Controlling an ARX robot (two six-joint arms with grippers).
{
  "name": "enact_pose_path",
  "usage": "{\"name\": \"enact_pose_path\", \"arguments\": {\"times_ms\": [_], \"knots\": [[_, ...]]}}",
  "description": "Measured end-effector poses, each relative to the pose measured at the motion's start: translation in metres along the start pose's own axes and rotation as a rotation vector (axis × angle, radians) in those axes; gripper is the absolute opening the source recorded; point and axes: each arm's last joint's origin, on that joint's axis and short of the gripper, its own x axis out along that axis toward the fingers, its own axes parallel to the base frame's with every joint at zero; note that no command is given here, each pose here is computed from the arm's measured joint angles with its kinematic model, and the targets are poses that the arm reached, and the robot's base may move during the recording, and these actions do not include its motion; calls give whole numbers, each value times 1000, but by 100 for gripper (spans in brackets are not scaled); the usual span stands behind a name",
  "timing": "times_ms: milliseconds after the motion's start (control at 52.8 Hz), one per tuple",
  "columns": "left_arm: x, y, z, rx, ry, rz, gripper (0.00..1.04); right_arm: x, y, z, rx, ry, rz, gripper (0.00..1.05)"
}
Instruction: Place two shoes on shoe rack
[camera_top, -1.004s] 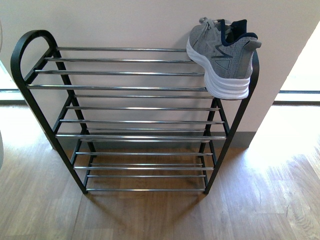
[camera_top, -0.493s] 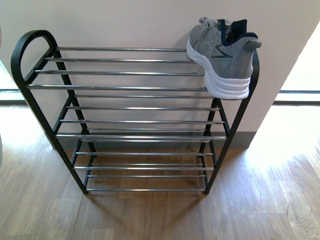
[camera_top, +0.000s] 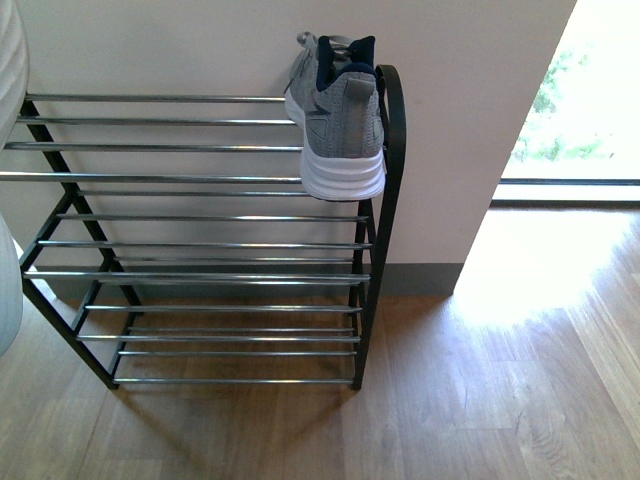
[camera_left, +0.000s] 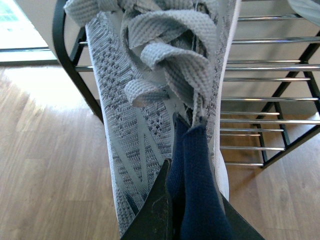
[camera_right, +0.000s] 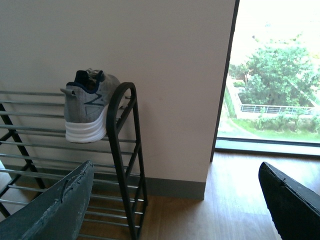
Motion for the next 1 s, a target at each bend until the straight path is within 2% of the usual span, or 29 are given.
{"name": "enact_pose_path", "arguments": {"times_ms": [303, 398, 474, 663, 796, 1004], "knots": [[0, 1, 0, -3, 0, 22, 3, 0, 0, 0, 0, 0, 3, 96], [3, 1, 1, -72, -80, 34, 3, 0, 0, 0, 0, 0, 2, 96], [14, -5, 16, -142, -121, -29, 2, 0, 0, 0, 0, 0, 3, 96], [64, -28, 62, -225, -9, -227, 2, 0, 0, 0, 0, 0, 3, 96], [105, -48, 91, -309, 53, -289, 2, 0, 0, 0, 0, 0, 3, 96], [142, -80, 108, -303, 168, -335, 2, 0, 0, 0, 0, 0, 3, 96]]}}
